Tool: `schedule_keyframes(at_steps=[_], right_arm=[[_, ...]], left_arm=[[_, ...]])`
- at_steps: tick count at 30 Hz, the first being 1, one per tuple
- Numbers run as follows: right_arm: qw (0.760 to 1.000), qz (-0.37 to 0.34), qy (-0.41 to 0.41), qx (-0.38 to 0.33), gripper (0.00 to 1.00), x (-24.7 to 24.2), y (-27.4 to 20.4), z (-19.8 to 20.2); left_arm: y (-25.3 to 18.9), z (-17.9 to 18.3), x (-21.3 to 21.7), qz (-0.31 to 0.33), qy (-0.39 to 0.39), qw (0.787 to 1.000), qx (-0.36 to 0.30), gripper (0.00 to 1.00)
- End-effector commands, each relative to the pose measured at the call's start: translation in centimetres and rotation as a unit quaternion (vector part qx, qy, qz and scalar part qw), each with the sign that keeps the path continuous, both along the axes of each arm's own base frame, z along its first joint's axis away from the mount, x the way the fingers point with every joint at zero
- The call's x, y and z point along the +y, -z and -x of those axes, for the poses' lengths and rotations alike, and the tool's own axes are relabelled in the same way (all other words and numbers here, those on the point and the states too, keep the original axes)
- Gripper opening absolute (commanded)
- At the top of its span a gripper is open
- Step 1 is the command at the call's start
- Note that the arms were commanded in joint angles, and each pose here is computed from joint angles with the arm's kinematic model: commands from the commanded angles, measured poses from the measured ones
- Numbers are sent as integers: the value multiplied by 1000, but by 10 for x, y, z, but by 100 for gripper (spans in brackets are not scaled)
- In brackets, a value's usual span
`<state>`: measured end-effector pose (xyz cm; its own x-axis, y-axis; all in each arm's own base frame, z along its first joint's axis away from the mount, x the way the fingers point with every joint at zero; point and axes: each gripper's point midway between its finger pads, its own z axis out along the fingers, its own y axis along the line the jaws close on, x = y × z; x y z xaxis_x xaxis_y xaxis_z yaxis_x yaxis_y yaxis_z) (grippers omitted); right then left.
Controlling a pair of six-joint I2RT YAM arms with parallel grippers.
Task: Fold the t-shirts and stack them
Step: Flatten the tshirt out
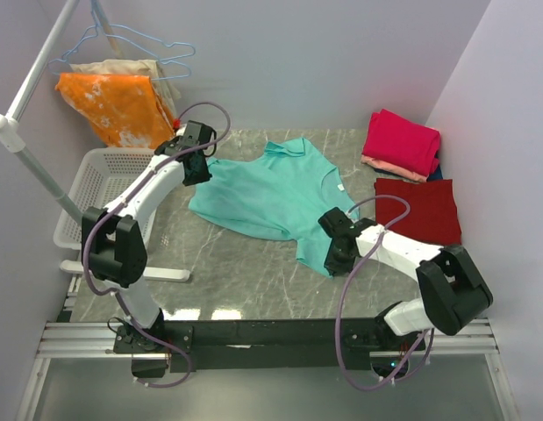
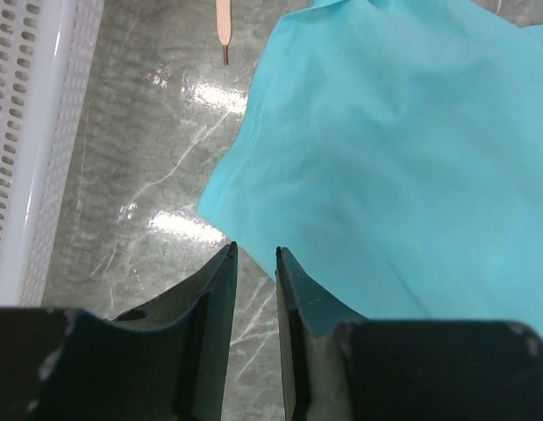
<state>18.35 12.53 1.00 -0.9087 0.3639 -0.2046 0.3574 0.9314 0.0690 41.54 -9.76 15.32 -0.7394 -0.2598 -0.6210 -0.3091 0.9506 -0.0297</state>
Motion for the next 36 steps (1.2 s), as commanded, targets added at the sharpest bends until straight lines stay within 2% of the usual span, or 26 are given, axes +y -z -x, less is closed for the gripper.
schedule_keyframes(at_steps=[1,4,10,15,17,20,24,27,28,29,32,36], right_arm=[[999,28,2,-34,0,-5,-19,-13],[995,37,6,-97,0,-7,-67,-38],[966,36,43,-253,0,-17,-191,-91],[922,17,95,-375,0,-29,-275,-120],[904,18,117,-411,0,-37,-297,-129],[888,28,141,-438,0,-48,-316,-137],[888,31,140,-438,0,-46,-320,-149],[894,12,123,-430,0,-36,-315,-153],[896,9,120,-427,0,-33,-310,-153],[897,10,121,-425,0,-33,-308,-154],[899,6,120,-420,0,-31,-304,-153],[900,10,117,-420,0,-33,-303,-151]], left_arm=[[-21,7,4,13,-6,1000,-24,31],[-20,13,4,19,-5,1000,-22,31],[-9,23,0,31,2,999,-8,30],[-1,30,-10,51,38,998,3,29],[1,36,-26,85,73,994,13,29],[12,49,-35,105,102,989,31,29],[32,66,-41,124,120,984,46,35],[45,66,-43,126,112,984,54,43],[54,63,-44,123,107,985,61,52],[58,60,-39,112,96,987,61,54],[73,53,-39,107,77,989,71,57],[86,44,-42,114,50,989,75,56]])
